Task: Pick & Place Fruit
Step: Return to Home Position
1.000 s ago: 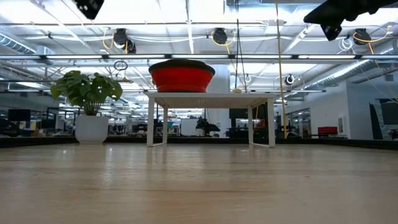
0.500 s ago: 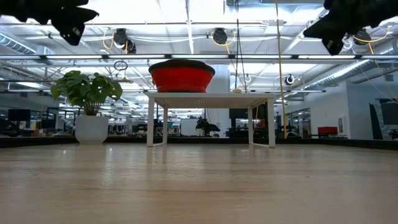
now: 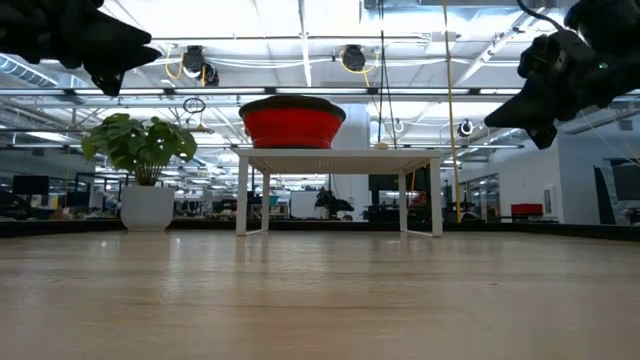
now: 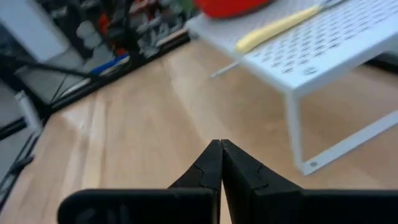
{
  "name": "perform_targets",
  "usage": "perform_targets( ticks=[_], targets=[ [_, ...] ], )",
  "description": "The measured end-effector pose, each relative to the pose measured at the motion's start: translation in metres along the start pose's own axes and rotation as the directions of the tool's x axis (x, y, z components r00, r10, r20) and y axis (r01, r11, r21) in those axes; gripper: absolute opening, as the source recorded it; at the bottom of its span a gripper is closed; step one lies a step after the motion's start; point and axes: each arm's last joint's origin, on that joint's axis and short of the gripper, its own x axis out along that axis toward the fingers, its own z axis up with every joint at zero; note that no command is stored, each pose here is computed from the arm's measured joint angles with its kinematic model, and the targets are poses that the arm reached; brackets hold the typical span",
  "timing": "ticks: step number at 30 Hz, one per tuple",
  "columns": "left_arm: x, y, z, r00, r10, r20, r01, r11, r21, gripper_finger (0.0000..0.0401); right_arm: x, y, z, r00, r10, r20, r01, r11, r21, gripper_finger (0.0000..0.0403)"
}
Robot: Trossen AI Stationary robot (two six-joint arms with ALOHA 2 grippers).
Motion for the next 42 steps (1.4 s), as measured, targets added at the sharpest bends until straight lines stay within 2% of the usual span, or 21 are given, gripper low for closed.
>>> perform_targets(
  ticks=[2, 6, 10, 15, 21, 27, 31, 37, 42],
  targets=[
    [-0.002, 0.003, 0.001, 1.0, 0.018, 0.007, -0.018, 1.0, 0.003, 0.0136, -0.003, -0.002, -0.003, 0.999, -0.024, 0.04, 0.024, 1.0, -0.004, 0.0],
    [-0.007, 0.009, 0.003, 0.999, 0.043, 0.03, -0.043, 0.999, 0.005, 0.0136, -0.012, -0.001, -0.007, 0.996, -0.003, 0.086, 0.004, 1.0, -0.013, 0.0],
    [-0.016, 0.014, 0.004, 0.998, 0.012, 0.056, -0.014, 1.0, 0.026, 0.0136, -0.02, -0.001, -0.011, 0.996, 0.0, 0.095, 0.001, 1.0, -0.014, 0.0],
    [-0.029, 0.02, 0.003, 0.996, 0.029, 0.084, -0.031, 0.999, 0.022, 0.0136, -0.023, -0.002, -0.013, 0.995, -0.001, 0.1, 0.005, 0.999, -0.04, 0.0],
    [-0.028, 0.021, 0.001, 0.997, -0.012, 0.076, 0.01, 1.0, 0.027, 0.0136, -0.021, -0.003, -0.012, 0.99, -0.015, 0.141, 0.026, 0.997, -0.073, 0.0],
    [-0.015, 0.023, -0.021, 0.989, -0.04, 0.143, 0.039, 0.999, 0.013, 0.0136, -0.009, -0.006, -0.02, 0.974, 0.046, 0.22, -0.029, 0.996, -0.082, 0.0],
    [-0.008, 0.025, -0.043, 0.992, -0.047, 0.116, 0.049, 0.999, -0.011, 0.0136, -0.003, -0.01, -0.027, 0.971, 0.054, 0.232, -0.044, 0.998, -0.049, 0.0],
    [-0.008, 0.025, -0.045, 0.992, -0.049, 0.117, 0.049, 0.999, -0.004, 0.0136, 0.0, -0.011, -0.027, 0.947, 0.082, 0.311, -0.063, 0.996, -0.071, 0.0],
    [-0.007, 0.026, -0.048, 0.996, -0.045, 0.083, 0.045, 0.999, -0.006, 0.0136, 0.001, -0.012, -0.029, 0.956, 0.073, 0.285, -0.056, 0.996, -0.066, 0.0]
  ],
)
